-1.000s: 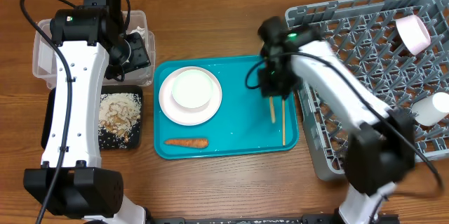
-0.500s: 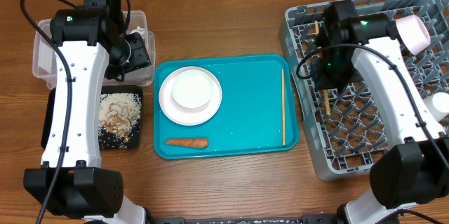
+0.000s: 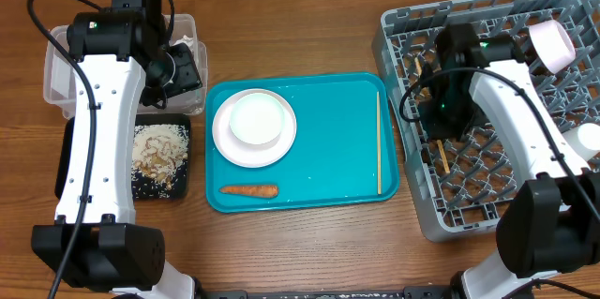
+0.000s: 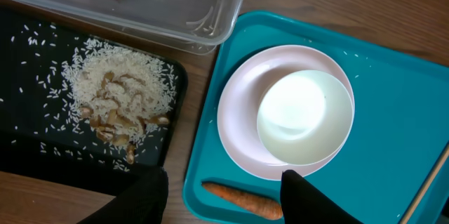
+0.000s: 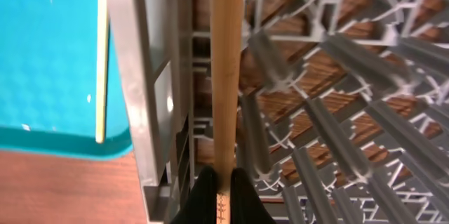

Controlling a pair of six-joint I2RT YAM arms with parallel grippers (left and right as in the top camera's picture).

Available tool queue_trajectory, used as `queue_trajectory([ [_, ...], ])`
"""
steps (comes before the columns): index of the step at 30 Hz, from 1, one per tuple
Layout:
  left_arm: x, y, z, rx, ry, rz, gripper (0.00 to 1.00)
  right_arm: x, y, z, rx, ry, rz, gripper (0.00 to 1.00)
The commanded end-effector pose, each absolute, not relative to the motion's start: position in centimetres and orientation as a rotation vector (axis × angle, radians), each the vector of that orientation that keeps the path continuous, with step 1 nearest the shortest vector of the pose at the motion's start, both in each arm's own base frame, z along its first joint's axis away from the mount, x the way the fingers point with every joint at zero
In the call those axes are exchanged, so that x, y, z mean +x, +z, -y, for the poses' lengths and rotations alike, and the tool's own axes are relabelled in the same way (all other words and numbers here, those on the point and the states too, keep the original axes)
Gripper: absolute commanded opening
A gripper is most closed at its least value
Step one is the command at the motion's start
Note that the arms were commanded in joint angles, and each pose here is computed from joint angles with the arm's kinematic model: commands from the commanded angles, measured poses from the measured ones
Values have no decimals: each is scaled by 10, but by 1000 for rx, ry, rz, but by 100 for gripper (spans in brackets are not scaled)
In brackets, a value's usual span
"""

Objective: Sort waste into correct bins and load items into the dishwasher
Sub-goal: 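Carry the chopstick right and drop it into the rack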

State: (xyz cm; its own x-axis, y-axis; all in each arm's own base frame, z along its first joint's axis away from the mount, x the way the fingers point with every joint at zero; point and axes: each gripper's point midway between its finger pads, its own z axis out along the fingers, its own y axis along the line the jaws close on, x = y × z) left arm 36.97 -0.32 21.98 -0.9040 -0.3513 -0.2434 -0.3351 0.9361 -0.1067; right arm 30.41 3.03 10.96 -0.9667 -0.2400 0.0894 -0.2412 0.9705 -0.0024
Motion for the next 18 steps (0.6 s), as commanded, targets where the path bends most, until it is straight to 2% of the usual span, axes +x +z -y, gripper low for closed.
queue_trajectory([
  [1,370,223,3,-516,-99,-2824,55,302,105,-35,470,-23,3009,4],
  [4,370,223,3,-516,-99,-2824,54,303,105,-36,471,-22,3014,4],
  [5,370,223,3,-516,-99,-2824,54,303,104,-36,471,-22,3015,9],
  [8,370,223,3,-516,-99,-2825,55,304,105,-36,463,-22,3017,39],
  [9,370,223,3,-516,-99,-2824,54,303,105,-36,459,-22,3017,43],
  [18,371,223,3,-516,-99,-2823,54,320,127,-38,385,-18,3094,44],
])
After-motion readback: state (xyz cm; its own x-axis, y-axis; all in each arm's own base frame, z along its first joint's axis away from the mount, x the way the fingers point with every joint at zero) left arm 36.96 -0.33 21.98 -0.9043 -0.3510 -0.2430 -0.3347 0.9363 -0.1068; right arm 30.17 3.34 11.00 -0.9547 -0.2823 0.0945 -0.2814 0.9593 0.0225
